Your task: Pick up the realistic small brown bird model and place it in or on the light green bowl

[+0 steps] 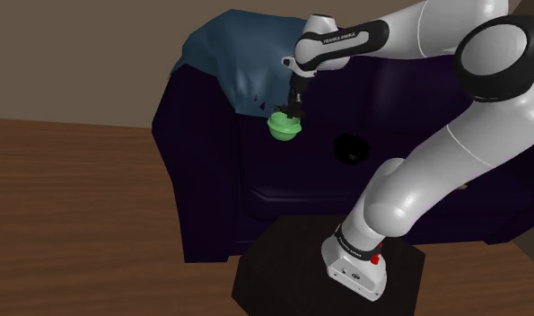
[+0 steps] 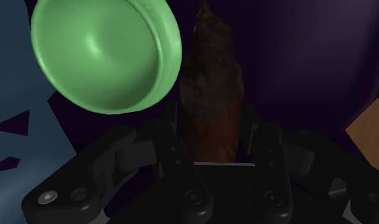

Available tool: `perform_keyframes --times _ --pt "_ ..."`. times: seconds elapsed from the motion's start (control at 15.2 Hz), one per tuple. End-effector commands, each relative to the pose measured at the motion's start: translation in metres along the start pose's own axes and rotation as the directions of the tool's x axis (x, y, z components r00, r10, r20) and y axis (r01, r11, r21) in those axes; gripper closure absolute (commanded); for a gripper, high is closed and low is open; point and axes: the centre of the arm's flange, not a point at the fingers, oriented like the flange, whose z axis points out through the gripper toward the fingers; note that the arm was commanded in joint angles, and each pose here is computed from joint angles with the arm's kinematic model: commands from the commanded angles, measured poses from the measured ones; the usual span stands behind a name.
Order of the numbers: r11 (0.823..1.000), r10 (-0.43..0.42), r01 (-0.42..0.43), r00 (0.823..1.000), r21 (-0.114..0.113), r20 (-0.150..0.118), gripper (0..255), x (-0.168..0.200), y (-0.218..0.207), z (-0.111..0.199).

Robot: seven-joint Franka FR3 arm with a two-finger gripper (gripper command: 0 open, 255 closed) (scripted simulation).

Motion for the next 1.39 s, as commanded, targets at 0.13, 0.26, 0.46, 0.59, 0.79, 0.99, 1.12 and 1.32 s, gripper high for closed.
perform_keyframes --times 0.13,0.26,0.46,0.59,0.79,0.99,1.12,1.32 --pt "1.0 -0.002 0.002 1.0 -0.001 0.001 255 -0.011 0.052 0.003" --pt "1.0 -0.002 0.002 1.0 -0.001 0.001 255 -0.016 0.078 0.004" --pt "1.0 -0.002 0.002 1.0 -0.001 0.001 255 -0.022 0.103 0.01" --pt "1.0 -0.002 0.002 1.0 -0.001 0.001 255 -0.023 0.103 0.021" --pt "1.0 -0.002 0.002 1.0 -0.001 0.001 255 -0.023 0.102 0.037" --pt "1.0 -0.002 0.002 1.0 -0.001 0.001 255 -0.024 0.102 0.052" --pt "1.0 -0.002 0.002 1.0 -0.001 0.001 255 -0.024 0.101 0.063" --pt "1.0 -0.002 0.002 1.0 -0.001 0.001 255 -0.025 0.101 0.073"
